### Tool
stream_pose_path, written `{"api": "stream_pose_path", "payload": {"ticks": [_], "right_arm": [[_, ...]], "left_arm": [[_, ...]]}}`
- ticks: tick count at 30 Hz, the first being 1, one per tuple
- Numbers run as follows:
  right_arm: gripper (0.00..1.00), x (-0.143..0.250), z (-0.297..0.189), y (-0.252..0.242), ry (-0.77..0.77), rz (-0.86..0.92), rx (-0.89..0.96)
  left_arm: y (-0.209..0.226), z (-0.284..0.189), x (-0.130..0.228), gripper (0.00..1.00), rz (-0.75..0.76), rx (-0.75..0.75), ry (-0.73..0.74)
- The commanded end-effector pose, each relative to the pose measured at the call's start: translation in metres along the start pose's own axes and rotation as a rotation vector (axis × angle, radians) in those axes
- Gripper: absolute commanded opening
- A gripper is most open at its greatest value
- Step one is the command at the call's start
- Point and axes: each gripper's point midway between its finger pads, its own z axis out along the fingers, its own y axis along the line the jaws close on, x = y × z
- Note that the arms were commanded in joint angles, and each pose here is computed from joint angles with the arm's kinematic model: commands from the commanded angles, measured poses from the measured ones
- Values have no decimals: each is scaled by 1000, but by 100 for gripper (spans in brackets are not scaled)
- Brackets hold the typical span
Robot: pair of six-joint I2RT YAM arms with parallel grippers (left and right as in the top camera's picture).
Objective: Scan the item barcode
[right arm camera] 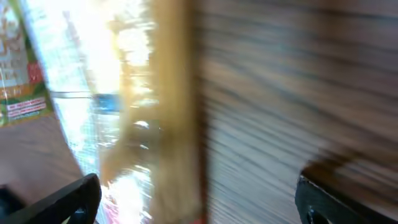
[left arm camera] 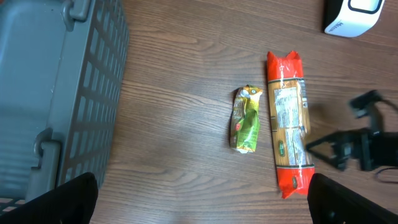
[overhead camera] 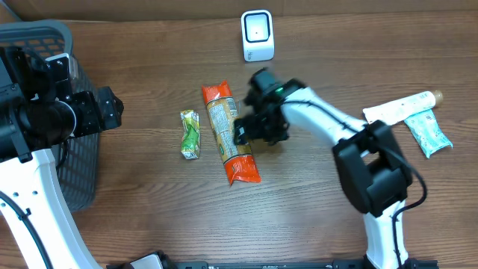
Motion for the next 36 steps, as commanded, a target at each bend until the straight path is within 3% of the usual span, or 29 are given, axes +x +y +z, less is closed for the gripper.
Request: {"api": "stream_pose_path", "payload": {"ticks": [1,12,18,27,32,36], "right_arm": [[100,6,-5,-1,40,17,-121],[99,28,56,24,25,74,-188],[70,30,88,8,-4,295,-44],[21,23,88,11,-20,307,-75],[4,23,88,16,-16,296,-103],[4,19,82,21,-18,254,-125]], "left_arm": [[0,0,-1,100,16,7,1],[0,0,-1,100,16,7,1],[0,0,-1,100,16,7,1],[0,0,-1,100,16,7,1],[0,0,-1,100,16,7,1],[0,0,-1,100,16,7,1]]}}
